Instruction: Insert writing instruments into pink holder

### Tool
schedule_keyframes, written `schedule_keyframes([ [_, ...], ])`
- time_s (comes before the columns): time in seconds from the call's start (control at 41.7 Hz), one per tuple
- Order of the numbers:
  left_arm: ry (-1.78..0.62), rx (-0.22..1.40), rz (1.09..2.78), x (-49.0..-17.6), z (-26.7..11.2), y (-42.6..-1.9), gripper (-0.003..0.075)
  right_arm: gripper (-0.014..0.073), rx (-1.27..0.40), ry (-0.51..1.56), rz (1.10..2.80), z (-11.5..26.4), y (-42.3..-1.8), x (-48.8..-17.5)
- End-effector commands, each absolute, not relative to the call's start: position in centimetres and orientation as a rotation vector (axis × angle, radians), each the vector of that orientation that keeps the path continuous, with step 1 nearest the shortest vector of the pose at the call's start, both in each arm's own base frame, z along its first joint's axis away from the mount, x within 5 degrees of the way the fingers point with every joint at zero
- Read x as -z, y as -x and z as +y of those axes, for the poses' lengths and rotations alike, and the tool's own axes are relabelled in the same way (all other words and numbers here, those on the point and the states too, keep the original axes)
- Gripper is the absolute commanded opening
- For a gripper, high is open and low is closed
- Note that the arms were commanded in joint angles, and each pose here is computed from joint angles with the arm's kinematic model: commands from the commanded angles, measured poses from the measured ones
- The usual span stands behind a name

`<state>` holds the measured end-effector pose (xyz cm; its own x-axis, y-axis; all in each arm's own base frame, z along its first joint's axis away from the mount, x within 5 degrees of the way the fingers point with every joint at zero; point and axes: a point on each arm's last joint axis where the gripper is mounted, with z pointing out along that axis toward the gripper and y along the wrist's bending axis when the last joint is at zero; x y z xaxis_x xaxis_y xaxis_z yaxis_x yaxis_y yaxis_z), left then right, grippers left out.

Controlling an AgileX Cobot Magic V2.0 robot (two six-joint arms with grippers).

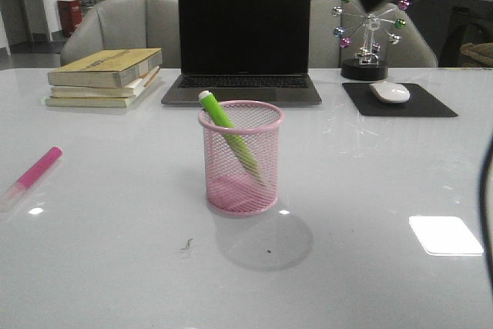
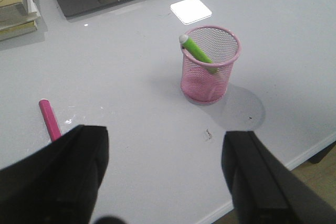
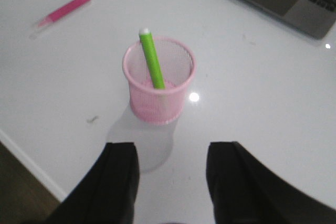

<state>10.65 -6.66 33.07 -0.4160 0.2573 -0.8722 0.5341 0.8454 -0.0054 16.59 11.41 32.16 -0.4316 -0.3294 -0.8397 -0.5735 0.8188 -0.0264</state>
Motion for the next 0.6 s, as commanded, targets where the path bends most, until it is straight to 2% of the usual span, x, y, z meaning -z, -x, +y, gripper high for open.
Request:
schedule_keyframes([
  [0.0,-0.552,0.383,1.924,-34.6,-7.0,-10.9,0.0507,0.0427,-0.325,0.664,2.023,10.2,-14.9,-34.1],
  [0.431,-0.554,0.382,1.930,-34.5,-7.0,-10.9,0.0507,0.0427,-0.328,0.657,2.009,7.6,-11.1,-32.7],
  [0.575,-0.550,0.349,2.050,-33.6,-7.2,-11.9,0.0507,0.0427,-0.327,0.657,2.011,7.6,-11.1,-32.7],
])
